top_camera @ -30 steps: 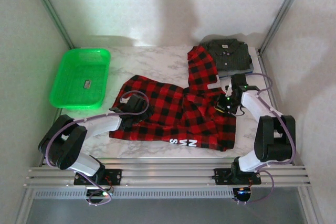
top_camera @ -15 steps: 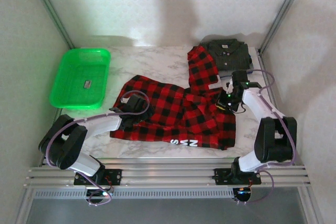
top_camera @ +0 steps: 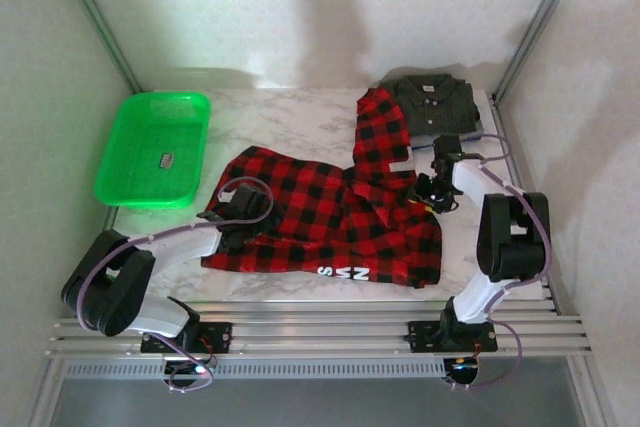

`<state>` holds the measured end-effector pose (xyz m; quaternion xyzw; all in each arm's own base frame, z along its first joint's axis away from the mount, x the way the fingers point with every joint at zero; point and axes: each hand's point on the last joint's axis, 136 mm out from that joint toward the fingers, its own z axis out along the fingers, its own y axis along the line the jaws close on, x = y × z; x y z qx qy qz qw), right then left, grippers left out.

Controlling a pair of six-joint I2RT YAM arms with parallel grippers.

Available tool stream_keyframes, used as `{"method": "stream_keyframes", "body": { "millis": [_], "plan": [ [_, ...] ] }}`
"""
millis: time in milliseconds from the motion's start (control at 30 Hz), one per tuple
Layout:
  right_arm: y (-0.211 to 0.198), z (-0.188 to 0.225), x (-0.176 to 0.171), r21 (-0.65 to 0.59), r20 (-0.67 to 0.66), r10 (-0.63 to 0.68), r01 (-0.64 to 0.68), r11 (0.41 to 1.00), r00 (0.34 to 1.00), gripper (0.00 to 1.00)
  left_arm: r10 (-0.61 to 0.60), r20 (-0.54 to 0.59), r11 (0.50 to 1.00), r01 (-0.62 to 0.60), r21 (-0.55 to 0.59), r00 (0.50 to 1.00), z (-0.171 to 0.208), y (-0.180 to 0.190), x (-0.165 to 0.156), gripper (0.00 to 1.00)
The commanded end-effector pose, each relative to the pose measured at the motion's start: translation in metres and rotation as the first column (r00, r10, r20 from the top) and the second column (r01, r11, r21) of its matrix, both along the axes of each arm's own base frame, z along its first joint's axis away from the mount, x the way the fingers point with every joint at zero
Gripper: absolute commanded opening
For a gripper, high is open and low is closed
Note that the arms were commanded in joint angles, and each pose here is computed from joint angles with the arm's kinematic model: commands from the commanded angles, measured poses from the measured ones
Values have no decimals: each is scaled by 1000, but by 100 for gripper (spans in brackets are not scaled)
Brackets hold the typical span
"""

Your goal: Fold and stack the long sleeve shirts

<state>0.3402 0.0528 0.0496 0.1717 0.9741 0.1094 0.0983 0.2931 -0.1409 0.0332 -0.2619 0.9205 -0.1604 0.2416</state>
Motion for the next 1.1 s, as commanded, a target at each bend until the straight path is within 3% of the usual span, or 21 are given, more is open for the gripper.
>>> {"method": "stream_keyframes", "body": {
  "millis": [0,133,300,800,1067],
  "plan": [
    [8,33,-4,50,47,-9,6,999,999,46,-13,-56,999,11,-42,998,-9,-5,-10,97],
    [25,37,-31,173,-13,-65,66,983,998,46,-56,-19,997,55,-58,998,3,-23,4,97],
    [28,20,-53,205,-75,-148,160,965,986,42,-70,-28,996,69,-48,997,0,-26,7,97],
    [17,-17,-46,122,-147,-201,219,968,969,38,-76,-38,997,75,-28,996,-4,-20,-1,96],
    [13,-19,-50,95,-160,-203,220,971,966,44,-66,-40,997,65,-33,997,-6,-18,-3,96]
  ]
}}
